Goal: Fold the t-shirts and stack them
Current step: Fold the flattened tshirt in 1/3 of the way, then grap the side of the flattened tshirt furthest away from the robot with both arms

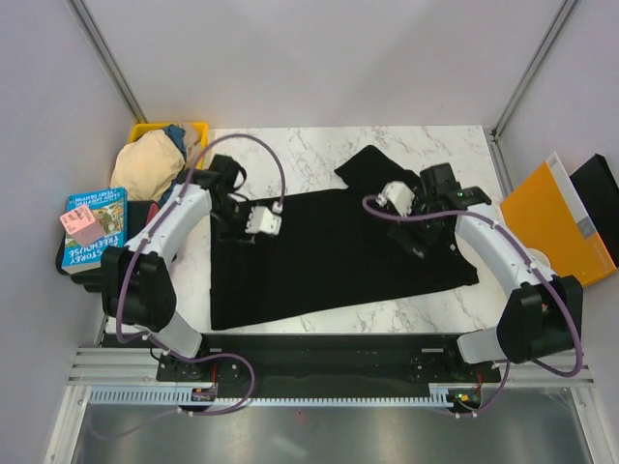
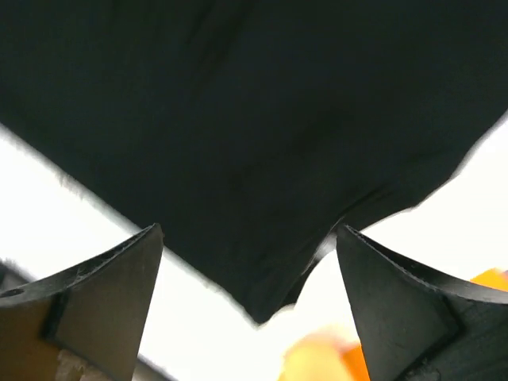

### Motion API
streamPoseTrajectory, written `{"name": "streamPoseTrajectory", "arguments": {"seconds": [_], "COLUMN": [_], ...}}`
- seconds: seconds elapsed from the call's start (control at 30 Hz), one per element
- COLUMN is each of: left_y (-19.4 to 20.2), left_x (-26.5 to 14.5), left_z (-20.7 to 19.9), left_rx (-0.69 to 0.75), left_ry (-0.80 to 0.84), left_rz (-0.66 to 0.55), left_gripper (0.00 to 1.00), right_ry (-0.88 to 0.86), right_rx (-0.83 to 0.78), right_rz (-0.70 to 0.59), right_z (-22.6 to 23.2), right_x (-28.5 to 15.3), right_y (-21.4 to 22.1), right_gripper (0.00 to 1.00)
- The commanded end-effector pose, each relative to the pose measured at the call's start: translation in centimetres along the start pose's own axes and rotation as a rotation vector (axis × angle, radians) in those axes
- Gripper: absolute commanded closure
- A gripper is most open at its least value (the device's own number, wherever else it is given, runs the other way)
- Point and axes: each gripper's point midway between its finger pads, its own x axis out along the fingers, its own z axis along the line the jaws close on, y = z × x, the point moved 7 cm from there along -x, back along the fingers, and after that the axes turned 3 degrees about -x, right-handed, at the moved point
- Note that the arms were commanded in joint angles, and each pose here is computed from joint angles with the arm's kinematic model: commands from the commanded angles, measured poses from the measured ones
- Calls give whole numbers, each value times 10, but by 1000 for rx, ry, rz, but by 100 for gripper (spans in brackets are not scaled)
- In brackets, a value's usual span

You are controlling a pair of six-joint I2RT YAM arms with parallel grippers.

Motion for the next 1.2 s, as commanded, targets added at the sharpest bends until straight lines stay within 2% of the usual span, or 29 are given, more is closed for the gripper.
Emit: {"name": "streamPoseTrajectory", "arguments": {"seconds": [0.0, 0.03, 0.07, 0.1, 0.17, 0.2, 0.23, 0.33, 0.37, 0.4, 0.47, 0.5, 0.6, 0.8, 1.0, 1.17], "left_y": [-15, -16, -8, -2, 8, 19, 24, 46, 53, 60, 67, 72, 77, 86, 88, 94], "left_x": [-50, -60, -55, -53, -56, -43, -43, -27, -25, -20, -16, -15, -14, -8, -8, -9], "left_z": [55, 68, 75, 82, 95, 102, 108, 118, 123, 126, 131, 131, 133, 135, 139, 144], "left_rx": [-163, -198, -307, -361, -485, -542, -568, -671, -694, -712, -718, -726, -704, -671, -666, -647], "left_ry": [-273, -320, -319, -326, -344, -327, -336, -330, -353, -366, -394, -402, -432, -438, -446, -456], "left_rz": [-164, -187, -200, -201, -224, -208, -209, -171, -162, -129, -97, -70, -41, 13, 31, 73], "left_gripper": [29, 22, 18, 11, 7, 1, 0, 0, 0, 0, 0, 0, 0, 0, 0, 0], "right_ry": [84, 101, 78, 53, -26, -24, 34, 141, 202, 215, 303, 322, 394, 423, 381, 269], "right_rx": [284, 375, 393, 406, 414, 422, 431, 425, 443, 448, 433, 425, 431, 466, 537, 553], "right_rz": [-317, -361, -388, -407, -470, -473, -476, -514, -500, -482, -504, -507, -516, -533, -593, -631], "right_z": [-57, -82, -93, -105, -143, -157, -187, -234, -247, -258, -279, -286, -299, -303, -301, -285], "right_x": [-11, -6, -3, 0, 11, 17, 27, 52, 59, 89, 93, 112, 134, 175, 201, 218], "right_y": [-63, -77, -87, -95, -120, -127, -138, -156, -156, -153, -159, -158, -156, -149, -152, -162], "right_gripper": [2, 2, 2, 2, 2, 2, 2, 2, 2, 2, 4, 5, 6, 8, 9, 8]}}
